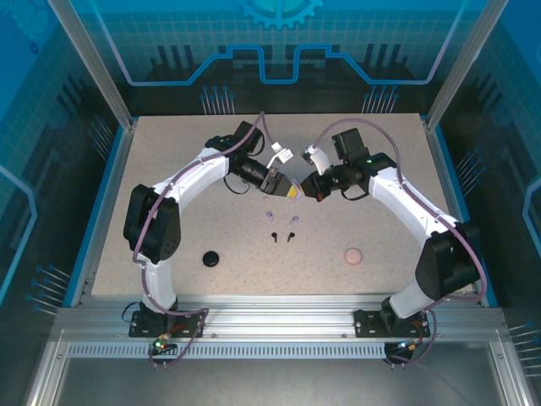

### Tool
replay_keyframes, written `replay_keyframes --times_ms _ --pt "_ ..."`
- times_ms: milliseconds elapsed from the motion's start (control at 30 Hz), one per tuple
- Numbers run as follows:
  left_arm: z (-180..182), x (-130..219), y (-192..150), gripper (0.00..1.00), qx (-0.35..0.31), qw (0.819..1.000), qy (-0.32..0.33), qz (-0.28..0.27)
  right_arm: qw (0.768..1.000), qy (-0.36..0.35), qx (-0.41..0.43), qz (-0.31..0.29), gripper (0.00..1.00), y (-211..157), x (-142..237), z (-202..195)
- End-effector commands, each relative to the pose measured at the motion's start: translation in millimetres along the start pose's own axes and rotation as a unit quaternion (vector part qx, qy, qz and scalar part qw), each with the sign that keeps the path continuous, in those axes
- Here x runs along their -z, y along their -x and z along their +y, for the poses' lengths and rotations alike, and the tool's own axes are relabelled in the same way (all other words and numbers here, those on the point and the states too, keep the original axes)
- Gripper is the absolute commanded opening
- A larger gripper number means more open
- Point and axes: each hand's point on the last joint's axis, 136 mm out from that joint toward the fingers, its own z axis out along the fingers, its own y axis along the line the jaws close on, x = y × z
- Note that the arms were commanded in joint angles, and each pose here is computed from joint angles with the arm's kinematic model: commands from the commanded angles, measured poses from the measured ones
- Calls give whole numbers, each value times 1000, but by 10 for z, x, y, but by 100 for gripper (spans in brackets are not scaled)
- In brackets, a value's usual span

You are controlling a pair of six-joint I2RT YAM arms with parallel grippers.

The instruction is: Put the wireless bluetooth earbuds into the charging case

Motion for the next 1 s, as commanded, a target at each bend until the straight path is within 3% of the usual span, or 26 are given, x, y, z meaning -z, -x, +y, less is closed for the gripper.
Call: replay_keyframes --times_ms 0,233,333,400,633,967 --pt "-86 -28 48 27 -16 1000 -21 1 1000 12 11 -2 0 68 -14 63" --pt "-78 -31 44 10 -16 1000 -20 0 1000 5 6 -9 0 108 2 40" --pt "-78 -22 50 0 -24 1000 -14 -5 1000 -14 -10 -22 16 173 78 -22" --pt "-69 -5 48 0 -30 999 -5 -10 999 -28 -26 -37 35 219 187 -72" --pt "-78 147 44 0 -53 997 29 -53 992 -51 -80 -81 59 160 623 -97" --pt "-140 438 -62 0 -106 973 102 -180 966 -100 -231 -52 65 -349 622 -192"
